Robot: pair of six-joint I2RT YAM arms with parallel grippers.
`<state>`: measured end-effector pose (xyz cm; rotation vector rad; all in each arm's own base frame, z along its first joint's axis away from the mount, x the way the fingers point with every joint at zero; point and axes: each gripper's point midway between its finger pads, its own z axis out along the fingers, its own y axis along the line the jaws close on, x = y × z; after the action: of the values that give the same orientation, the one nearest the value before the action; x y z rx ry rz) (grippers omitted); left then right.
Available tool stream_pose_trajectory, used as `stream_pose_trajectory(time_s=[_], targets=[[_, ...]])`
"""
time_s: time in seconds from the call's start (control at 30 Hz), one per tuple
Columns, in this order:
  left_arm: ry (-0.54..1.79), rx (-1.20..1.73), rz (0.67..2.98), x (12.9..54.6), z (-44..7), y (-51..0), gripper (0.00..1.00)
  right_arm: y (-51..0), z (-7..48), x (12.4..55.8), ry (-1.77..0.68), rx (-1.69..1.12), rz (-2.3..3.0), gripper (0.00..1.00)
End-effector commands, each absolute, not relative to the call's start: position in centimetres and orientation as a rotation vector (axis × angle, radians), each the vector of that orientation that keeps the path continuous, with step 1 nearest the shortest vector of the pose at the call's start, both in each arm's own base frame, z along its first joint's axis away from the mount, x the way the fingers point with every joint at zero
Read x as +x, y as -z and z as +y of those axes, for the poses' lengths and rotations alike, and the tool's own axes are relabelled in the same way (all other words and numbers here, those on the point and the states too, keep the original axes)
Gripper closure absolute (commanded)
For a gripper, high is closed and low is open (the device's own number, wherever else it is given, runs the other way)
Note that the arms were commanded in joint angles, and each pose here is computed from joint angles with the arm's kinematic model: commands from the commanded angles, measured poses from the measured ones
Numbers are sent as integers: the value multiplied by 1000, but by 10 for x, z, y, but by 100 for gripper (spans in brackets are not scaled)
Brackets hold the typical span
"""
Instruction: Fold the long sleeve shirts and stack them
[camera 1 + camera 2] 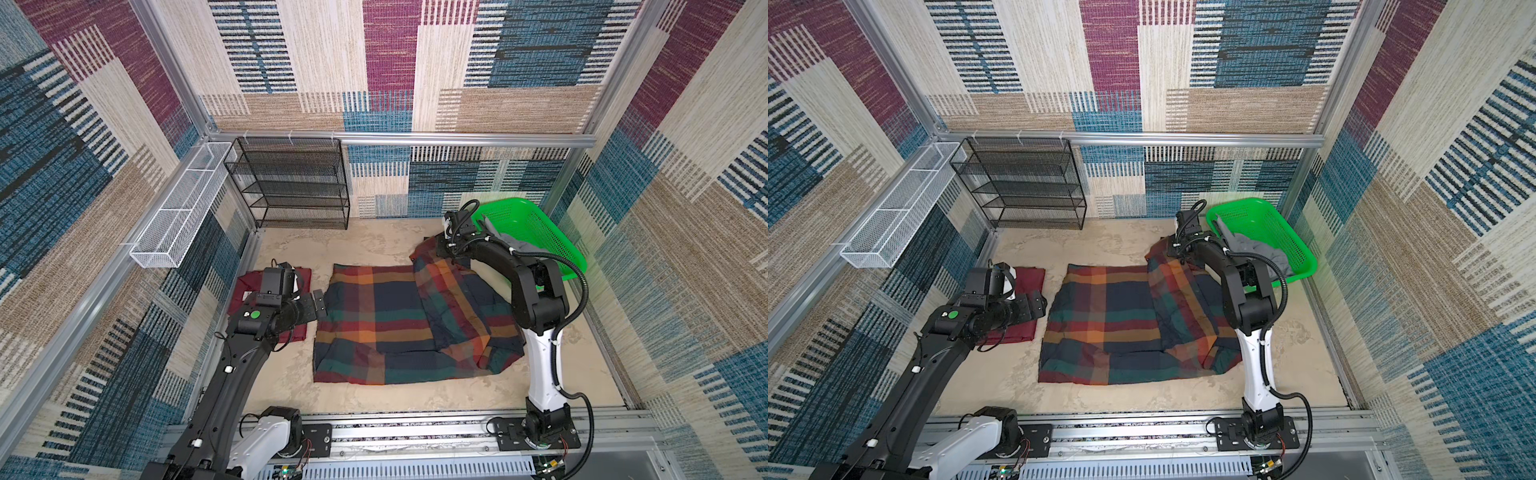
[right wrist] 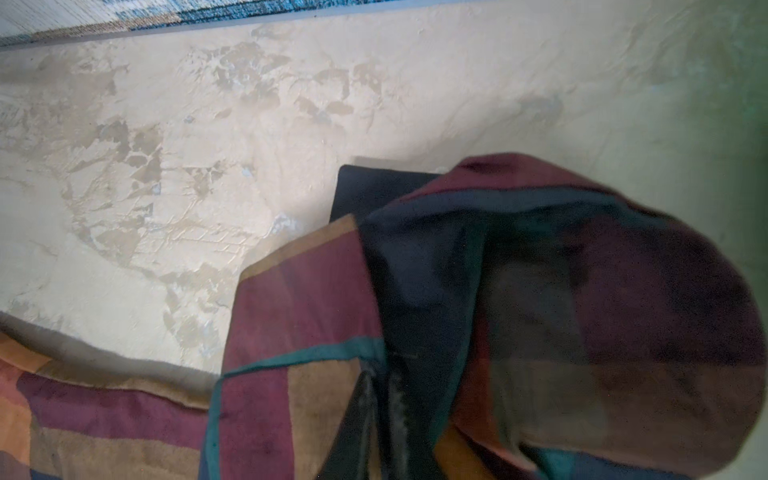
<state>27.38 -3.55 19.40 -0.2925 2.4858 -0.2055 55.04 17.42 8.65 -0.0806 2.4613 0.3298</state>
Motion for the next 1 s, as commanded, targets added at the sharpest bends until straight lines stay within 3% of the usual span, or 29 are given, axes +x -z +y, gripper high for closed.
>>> stream_pose_trajectory(time_s=[0.0, 0.37, 0.63, 0.97], targets=[[160, -259, 2471, 276, -31, -199, 1, -113, 180, 548, -363, -79, 2404, 100], [159, -312, 2422, 262, -25, -210, 1, -199, 189, 498, -453, -76, 2267, 100], [-11, -383, 2319, 237, 6, -214, 0, -265, 215, 411, -617, -131, 2148, 100], [-65, -352, 2187, 232, 13, -222, 1, -288, 237, 300, -826, -175, 2113, 100]])
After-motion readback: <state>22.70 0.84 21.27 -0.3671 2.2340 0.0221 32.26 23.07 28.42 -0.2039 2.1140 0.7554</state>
